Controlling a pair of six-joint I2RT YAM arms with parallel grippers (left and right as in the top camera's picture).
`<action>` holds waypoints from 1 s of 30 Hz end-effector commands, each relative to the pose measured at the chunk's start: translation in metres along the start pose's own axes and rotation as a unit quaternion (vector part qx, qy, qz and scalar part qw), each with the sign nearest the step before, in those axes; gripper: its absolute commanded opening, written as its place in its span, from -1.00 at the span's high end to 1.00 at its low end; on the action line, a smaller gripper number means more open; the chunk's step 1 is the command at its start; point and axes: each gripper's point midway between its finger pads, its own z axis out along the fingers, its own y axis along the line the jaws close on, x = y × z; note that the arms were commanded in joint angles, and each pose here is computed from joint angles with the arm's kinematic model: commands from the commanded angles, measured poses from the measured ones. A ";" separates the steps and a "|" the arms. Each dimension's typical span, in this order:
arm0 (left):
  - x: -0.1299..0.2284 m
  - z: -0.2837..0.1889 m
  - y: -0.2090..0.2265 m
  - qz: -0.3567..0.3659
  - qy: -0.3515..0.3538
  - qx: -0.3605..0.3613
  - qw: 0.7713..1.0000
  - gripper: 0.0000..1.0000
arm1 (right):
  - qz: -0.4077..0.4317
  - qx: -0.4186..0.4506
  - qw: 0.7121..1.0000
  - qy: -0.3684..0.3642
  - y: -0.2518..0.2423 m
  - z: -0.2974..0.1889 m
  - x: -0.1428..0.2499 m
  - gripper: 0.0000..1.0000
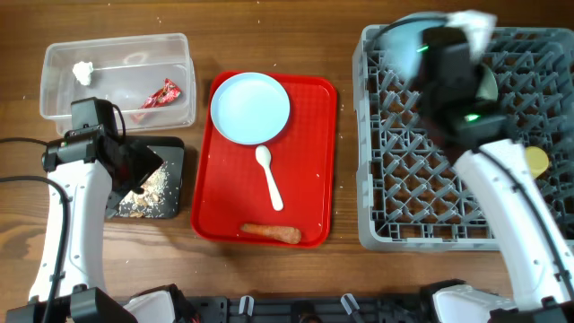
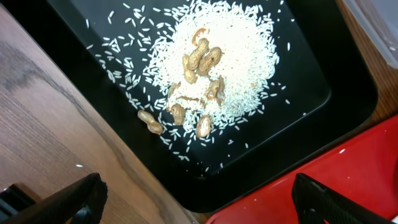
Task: Sort waste into correct bins and load items into the dishwasher rack
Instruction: 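Grasp the light-blue bowl with the right gripper and place it in the rack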
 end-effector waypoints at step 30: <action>-0.007 -0.003 -0.010 -0.010 -0.012 0.031 0.999 -0.94 | -0.198 0.221 0.917 0.267 -0.101 0.166 0.173 0.29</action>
